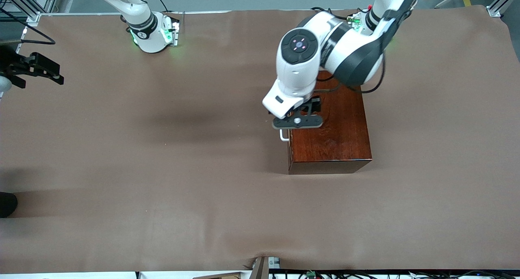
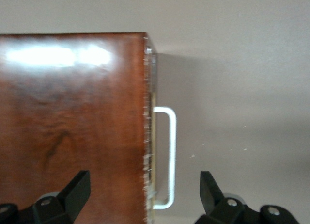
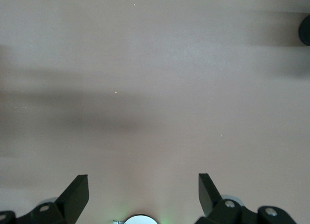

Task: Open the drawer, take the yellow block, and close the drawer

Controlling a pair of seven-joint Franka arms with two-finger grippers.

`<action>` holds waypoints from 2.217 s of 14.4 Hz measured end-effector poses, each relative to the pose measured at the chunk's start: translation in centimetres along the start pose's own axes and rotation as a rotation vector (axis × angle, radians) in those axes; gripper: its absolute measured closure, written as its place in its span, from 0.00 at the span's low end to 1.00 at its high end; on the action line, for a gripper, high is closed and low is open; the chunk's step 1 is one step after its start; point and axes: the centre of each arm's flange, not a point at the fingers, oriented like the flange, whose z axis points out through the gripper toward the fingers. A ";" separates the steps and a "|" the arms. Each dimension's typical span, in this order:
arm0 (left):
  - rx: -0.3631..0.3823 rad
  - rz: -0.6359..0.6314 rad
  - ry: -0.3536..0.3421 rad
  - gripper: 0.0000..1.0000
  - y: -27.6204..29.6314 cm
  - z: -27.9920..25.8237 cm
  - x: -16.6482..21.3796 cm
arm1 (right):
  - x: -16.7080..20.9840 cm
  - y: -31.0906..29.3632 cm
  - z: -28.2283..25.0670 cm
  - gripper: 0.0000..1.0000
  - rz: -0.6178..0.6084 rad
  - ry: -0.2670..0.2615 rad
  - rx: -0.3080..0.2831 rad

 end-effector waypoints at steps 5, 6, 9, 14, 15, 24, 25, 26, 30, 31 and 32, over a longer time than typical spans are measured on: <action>0.064 -0.048 0.054 0.00 5.7 5.3 -1.6 | 0.0 0.0 0.0 0.00 0.000 0.000 0.000; 0.083 -0.043 0.073 0.00 6.7 6.2 -2.2 | 0.0 0.0 0.0 0.00 0.000 0.000 0.000; 0.138 -0.025 0.081 0.00 9.0 9.5 -4.1 | 0.0 0.3 0.0 0.00 0.006 0.000 0.000; 0.221 0.022 0.088 0.00 10.2 13.3 -5.5 | 0.0 1.6 -0.2 0.00 0.031 0.019 0.000; 0.247 0.033 0.089 0.00 10.3 13.7 -6.0 | -0.1 2.0 -0.2 0.00 0.039 0.020 0.001; 0.321 0.048 0.078 0.00 10.0 16.1 -6.6 | 0.1 2.1 -0.4 0.00 0.039 0.038 0.003; 0.327 0.048 0.075 0.00 9.9 16.5 -6.6 | 0.1 2.1 -0.4 0.00 0.039 0.039 0.003; 0.332 0.049 0.071 0.00 9.9 16.9 -6.6 | 0.1 2.1 -0.4 0.00 0.039 0.039 0.003; 0.330 0.014 0.077 0.00 10.1 17.5 -6.5 | 0.1 2.2 -0.5 0.00 0.042 0.041 0.003; 0.320 0.000 0.086 0.00 10.3 17.2 -6.4 | 0.1 2.3 -0.5 0.00 0.044 0.041 0.003; 0.311 -0.014 0.094 0.00 10.4 16.9 -6.4 | 0.0 2.6 -0.5 0.00 0.049 0.039 0.003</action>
